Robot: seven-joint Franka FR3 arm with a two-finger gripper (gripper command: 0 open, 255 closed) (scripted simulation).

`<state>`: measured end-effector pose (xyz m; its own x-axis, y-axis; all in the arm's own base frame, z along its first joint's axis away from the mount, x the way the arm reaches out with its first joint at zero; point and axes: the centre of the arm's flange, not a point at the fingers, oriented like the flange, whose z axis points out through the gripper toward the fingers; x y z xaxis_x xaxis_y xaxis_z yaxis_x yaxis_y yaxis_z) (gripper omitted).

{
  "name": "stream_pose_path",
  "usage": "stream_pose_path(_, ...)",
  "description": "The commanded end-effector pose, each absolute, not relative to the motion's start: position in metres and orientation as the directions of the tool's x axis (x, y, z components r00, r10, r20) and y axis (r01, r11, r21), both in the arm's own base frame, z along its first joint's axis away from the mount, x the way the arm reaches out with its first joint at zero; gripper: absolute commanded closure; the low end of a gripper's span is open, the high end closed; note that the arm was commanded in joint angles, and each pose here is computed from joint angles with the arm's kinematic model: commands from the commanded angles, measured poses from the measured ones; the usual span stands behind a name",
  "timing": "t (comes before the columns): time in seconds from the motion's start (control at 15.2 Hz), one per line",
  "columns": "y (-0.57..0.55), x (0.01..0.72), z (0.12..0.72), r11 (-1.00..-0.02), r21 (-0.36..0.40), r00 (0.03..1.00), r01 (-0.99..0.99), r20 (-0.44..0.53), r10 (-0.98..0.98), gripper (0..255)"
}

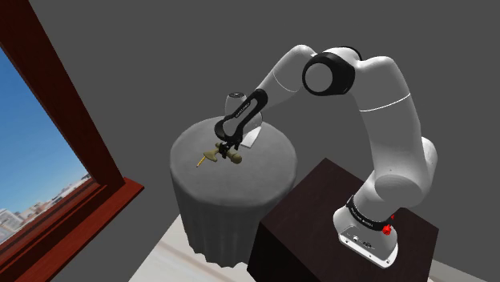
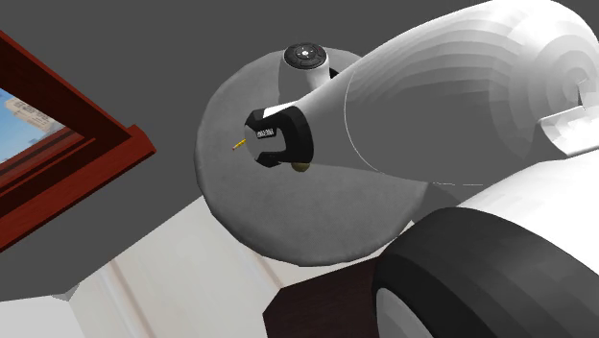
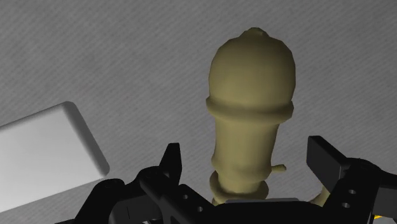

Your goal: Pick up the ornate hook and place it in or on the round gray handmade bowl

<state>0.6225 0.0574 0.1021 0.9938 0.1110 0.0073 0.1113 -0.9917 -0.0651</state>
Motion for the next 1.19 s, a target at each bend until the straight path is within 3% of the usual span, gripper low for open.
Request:
stream_pose_path(0.0, 0.057, 0.623, 0.102, -0.992, -0.065, 0.994, 0.111, 0.007, 0.111, 255)
stream_pose_path(0.59, 0.057, 0.623, 0.102, -0.992, -0.065, 0.994, 0.111, 0.007, 0.111, 255)
stream_pose_path(1.12, 0.057, 0.623, 0.144, -0.992, -0.065, 0.994, 0.111, 0.007, 0.111, 255)
